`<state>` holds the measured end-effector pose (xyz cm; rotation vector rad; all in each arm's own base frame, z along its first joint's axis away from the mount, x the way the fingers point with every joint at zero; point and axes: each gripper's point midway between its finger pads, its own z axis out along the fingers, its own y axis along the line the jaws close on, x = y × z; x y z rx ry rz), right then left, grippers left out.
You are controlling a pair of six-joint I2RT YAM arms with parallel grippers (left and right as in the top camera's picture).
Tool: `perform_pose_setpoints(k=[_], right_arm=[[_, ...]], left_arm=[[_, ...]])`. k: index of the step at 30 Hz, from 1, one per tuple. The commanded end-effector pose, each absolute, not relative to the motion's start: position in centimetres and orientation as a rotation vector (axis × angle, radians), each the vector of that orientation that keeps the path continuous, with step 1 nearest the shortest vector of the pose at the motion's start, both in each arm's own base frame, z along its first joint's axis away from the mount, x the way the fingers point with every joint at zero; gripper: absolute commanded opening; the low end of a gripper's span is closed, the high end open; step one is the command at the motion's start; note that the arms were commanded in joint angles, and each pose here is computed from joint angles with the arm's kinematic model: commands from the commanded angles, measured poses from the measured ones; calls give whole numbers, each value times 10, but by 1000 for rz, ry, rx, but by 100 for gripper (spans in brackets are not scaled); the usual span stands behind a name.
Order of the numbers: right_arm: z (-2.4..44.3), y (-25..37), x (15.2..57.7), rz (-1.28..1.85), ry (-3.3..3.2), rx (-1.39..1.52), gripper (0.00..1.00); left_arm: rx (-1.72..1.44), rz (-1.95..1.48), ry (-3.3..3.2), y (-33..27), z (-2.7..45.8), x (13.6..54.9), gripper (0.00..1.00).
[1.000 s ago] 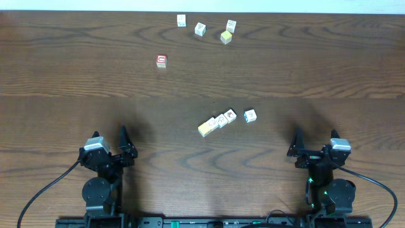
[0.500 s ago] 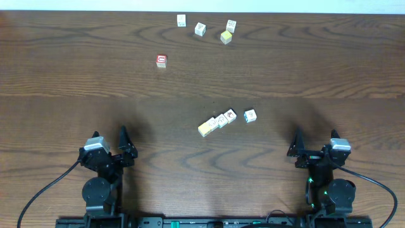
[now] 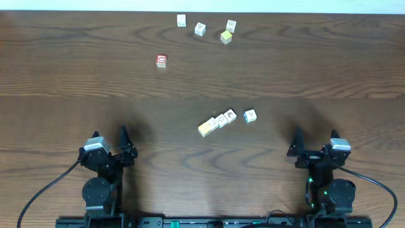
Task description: Lift 5 blocks
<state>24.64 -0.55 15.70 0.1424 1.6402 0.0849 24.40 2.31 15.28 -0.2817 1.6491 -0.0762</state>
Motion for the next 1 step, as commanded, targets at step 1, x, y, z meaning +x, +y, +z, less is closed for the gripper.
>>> perform_pose_setpoints(k=[1], right_arm=[[157, -7, 246, 73, 1641, 132, 99]], left_arm=[[-304, -61, 1701, 26, 136, 242, 76]])
